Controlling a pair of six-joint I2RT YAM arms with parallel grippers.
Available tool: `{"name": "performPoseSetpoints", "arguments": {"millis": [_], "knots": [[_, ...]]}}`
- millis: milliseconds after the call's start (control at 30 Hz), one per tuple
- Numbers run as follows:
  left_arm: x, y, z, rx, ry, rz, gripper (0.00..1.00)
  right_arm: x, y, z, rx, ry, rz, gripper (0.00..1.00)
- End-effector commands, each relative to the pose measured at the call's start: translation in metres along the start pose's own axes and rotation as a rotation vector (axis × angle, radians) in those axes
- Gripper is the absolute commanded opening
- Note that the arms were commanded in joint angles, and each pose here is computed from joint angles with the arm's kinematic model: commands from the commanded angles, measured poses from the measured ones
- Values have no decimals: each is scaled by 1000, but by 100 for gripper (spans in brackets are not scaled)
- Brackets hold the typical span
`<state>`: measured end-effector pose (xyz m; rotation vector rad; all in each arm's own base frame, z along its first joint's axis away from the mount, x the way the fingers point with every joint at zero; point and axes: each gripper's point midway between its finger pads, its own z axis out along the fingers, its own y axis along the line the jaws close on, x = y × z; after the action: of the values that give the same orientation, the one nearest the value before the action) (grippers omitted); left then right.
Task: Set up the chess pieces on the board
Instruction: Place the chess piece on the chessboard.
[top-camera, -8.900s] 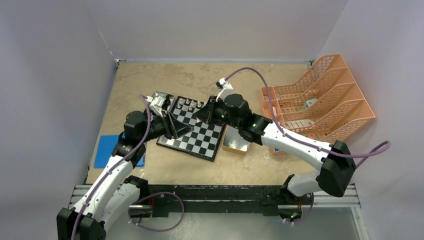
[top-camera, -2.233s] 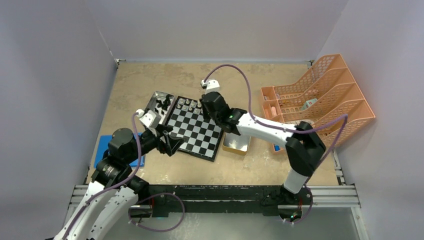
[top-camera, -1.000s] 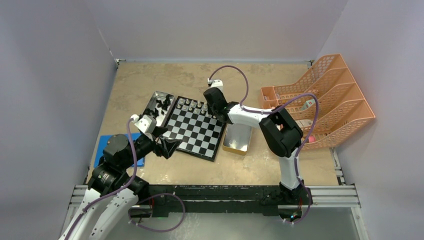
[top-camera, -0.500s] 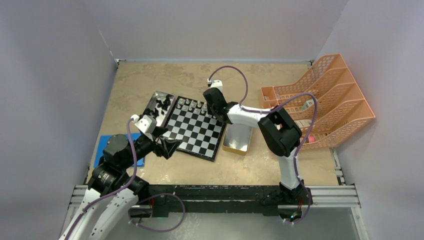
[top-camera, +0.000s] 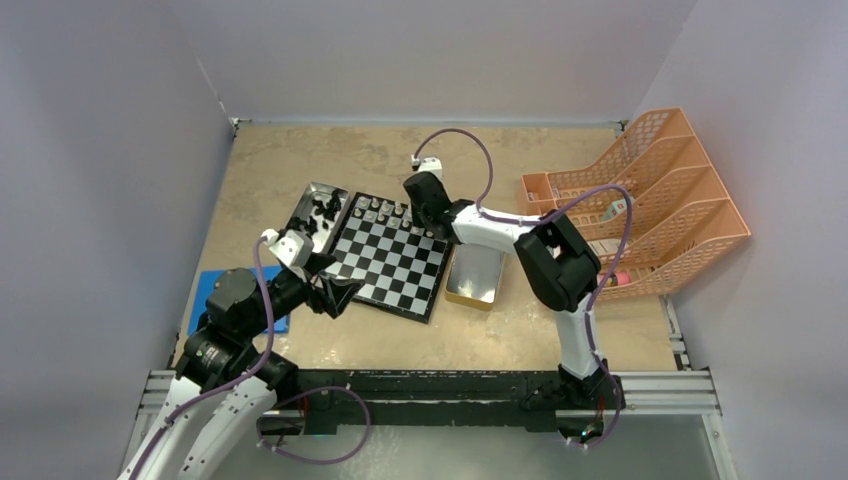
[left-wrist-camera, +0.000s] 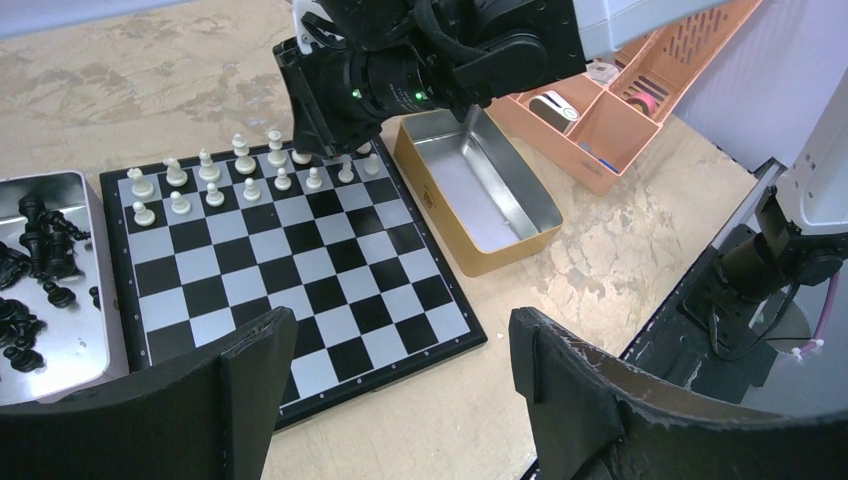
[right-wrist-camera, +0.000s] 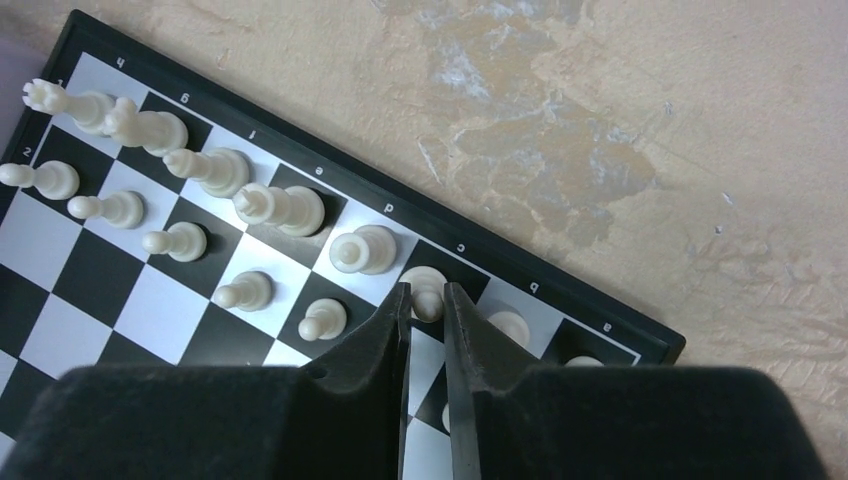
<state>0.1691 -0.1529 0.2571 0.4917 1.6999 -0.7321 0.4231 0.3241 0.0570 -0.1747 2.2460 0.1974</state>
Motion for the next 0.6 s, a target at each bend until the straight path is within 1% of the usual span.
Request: {"name": "performPoseSetpoints", "arguments": {"millis": [0,133,333,500,567], "knots": [[-8,-3,-1,15,-32,23,78,-19,11,-3,-29,-19,22,21],[-9,-4,-2,17,-45,26,78,-20,10,-6,-22,-12,33,30],[-8,-4,0,26,-38,24,78,-33,7,-17,-9,-33,16,30],[-8,-4,-1,20,-29,19,78,-21,4,-10,12,7,3,30],[-9,-4,-2,17,-36,19,78,-22,4,-9,12,3,7,30]]}}
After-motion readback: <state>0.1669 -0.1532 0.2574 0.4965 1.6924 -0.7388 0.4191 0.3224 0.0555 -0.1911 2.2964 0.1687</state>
